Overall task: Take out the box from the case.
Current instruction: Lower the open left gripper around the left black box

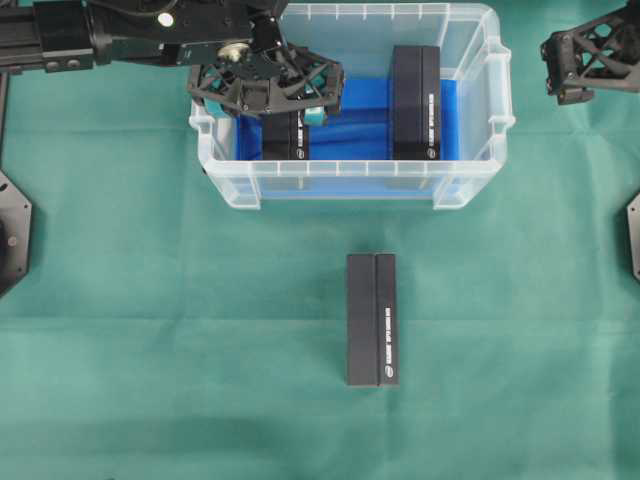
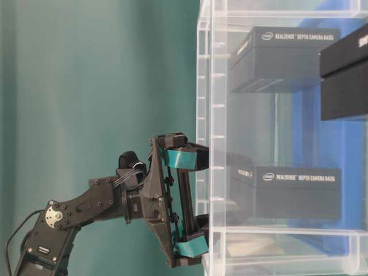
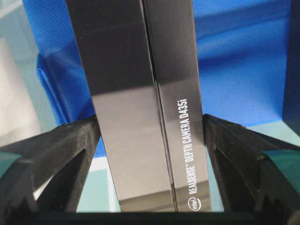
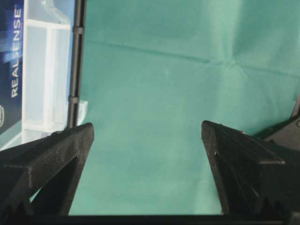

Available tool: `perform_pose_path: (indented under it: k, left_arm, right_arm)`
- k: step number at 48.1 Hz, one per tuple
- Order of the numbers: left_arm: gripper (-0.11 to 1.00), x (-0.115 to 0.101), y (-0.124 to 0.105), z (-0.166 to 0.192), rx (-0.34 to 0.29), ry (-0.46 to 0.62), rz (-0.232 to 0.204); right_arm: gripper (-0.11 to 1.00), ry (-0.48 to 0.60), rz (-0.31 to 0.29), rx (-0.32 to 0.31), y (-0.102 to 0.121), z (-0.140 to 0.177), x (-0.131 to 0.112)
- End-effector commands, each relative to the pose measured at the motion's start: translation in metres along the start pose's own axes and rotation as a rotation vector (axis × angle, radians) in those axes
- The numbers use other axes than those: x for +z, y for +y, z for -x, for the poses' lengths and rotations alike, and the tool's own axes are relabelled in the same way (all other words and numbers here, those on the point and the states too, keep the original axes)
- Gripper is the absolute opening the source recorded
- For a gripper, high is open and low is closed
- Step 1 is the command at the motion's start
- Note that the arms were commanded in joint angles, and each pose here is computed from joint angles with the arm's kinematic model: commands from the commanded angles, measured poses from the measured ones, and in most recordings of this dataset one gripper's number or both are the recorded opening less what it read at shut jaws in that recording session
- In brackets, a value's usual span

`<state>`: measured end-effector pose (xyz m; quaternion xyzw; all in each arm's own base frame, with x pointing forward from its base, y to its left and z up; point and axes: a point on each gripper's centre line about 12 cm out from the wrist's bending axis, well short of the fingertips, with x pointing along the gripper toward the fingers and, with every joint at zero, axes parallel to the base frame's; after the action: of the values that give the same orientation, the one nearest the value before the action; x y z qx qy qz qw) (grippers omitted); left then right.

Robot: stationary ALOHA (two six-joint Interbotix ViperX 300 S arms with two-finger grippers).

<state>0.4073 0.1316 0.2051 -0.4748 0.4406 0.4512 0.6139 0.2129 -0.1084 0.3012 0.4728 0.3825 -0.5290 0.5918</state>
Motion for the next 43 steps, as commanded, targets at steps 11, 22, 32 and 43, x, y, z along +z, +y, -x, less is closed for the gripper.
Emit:
perform_pose_path:
  k: [11,22,32,43]
  left_arm:
    - [0.90,0.0013,0.0021,0.0064,-0.004,-0.006,0.005]
    - [0.67,-0.0001,0.0028,0.0070,-0.005,0.004,0.031]
    - [0.63,-0.0002,0.0026,0.0070,-0.006,0.005,0.047]
    - [0.63,0.0000,0.0024,0.0073,-0.006,0.005,0.049]
  right_arm:
    - [0.94,-0.010,0.007,0.029,0.0033,0.0042,0.0003]
    - [0.94,-0.010,0.014,0.034,0.0046,0.0050,-0.0011]
    - [0.94,-0.011,0.019,0.036,0.0044,0.0060,-0.0020]
    - [0.94,-0.015,0.021,0.039,0.0036,0.0068,-0.0017]
